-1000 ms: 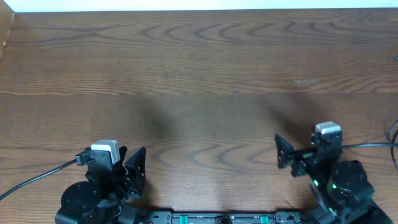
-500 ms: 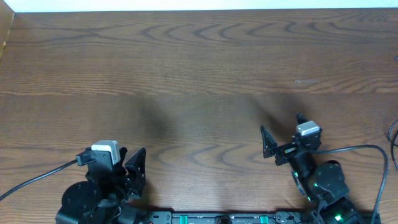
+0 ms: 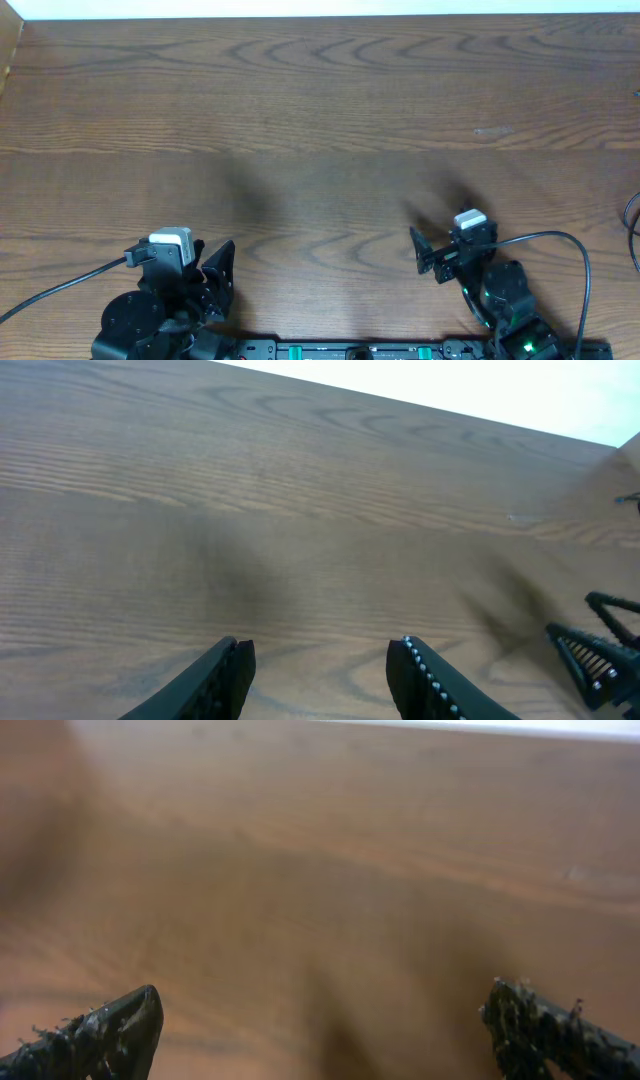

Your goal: Untangle cables

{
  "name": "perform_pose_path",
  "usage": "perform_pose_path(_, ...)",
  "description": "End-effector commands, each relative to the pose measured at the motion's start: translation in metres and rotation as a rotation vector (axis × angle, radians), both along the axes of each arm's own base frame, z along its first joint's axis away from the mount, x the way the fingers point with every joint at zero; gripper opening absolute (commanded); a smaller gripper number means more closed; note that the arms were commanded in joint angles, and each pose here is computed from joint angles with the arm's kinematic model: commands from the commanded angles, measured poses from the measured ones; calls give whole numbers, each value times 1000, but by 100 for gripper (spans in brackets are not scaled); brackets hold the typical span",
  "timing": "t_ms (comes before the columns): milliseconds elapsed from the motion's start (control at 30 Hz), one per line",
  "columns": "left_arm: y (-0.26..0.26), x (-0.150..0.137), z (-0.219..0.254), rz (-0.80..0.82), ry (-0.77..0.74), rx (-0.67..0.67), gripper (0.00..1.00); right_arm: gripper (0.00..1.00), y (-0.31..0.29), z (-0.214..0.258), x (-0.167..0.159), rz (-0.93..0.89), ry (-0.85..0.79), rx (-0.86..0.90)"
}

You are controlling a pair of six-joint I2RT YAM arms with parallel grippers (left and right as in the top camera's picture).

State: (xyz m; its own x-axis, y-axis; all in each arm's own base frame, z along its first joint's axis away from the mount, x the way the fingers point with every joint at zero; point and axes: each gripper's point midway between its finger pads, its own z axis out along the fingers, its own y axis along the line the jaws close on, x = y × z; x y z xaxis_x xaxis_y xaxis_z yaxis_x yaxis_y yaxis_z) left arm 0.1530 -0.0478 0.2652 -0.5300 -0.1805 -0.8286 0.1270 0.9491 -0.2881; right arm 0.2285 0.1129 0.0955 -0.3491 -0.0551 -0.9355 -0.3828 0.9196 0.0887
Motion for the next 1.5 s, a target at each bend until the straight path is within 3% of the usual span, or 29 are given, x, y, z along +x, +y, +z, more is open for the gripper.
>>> perform_pose_path(0, 2, -1, 6, -1, -22, 13, 49, 99, 5, -12, -7, 46, 43, -15)
perform_pose_path(733, 2, -2, 5, -10, -23, 31, 49, 99, -1, -22, -9, 32, 82, -37)
perform_pose_path(900, 2, -2, 5, -10, -22, 31, 48, 99, -28, -11, 5, -90, 38, -11)
perform_pose_path(1200, 2, -1, 6, -10, -26, 30, 48, 99, -96, 54, 19, -369, -236, 72)
perform_pose_path(1467, 1, 1, 10, -9, -44, 23, 48, 99, -129, 62, 17, -501, -275, 63)
